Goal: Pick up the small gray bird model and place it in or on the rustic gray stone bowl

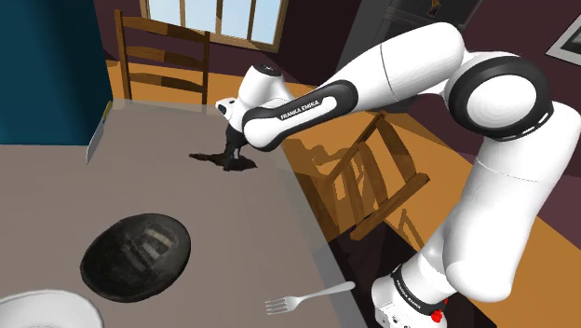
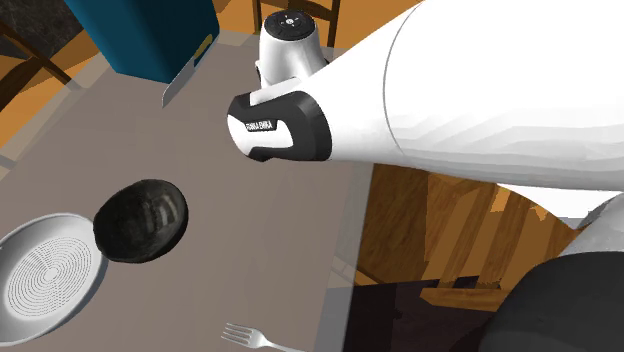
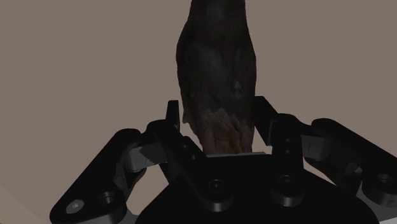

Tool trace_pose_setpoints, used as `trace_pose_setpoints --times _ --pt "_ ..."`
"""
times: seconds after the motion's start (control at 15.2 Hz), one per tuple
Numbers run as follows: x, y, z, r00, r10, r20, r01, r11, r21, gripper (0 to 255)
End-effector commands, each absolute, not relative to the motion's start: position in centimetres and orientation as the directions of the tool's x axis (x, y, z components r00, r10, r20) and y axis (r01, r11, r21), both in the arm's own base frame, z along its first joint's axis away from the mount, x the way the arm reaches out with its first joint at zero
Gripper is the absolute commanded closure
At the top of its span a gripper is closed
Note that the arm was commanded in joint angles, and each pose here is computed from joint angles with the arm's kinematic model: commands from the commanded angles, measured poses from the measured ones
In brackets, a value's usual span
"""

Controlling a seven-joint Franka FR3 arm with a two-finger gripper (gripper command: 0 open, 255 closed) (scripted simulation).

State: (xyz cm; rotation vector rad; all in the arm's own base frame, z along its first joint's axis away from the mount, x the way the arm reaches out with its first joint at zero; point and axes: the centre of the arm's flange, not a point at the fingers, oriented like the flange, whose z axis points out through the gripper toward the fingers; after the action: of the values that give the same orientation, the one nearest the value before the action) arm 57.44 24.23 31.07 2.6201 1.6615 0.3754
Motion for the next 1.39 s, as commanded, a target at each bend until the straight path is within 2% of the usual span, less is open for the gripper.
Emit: trace_pose_setpoints --times 0.0,1.32 --pt "57.5 24.3 32.2 0.406 0.893 0.193 0.889 -0.435 0.142 255" --pt "57.5 24.3 42.8 0.406 0.893 0.193 0.889 -0.435 0.142 255"
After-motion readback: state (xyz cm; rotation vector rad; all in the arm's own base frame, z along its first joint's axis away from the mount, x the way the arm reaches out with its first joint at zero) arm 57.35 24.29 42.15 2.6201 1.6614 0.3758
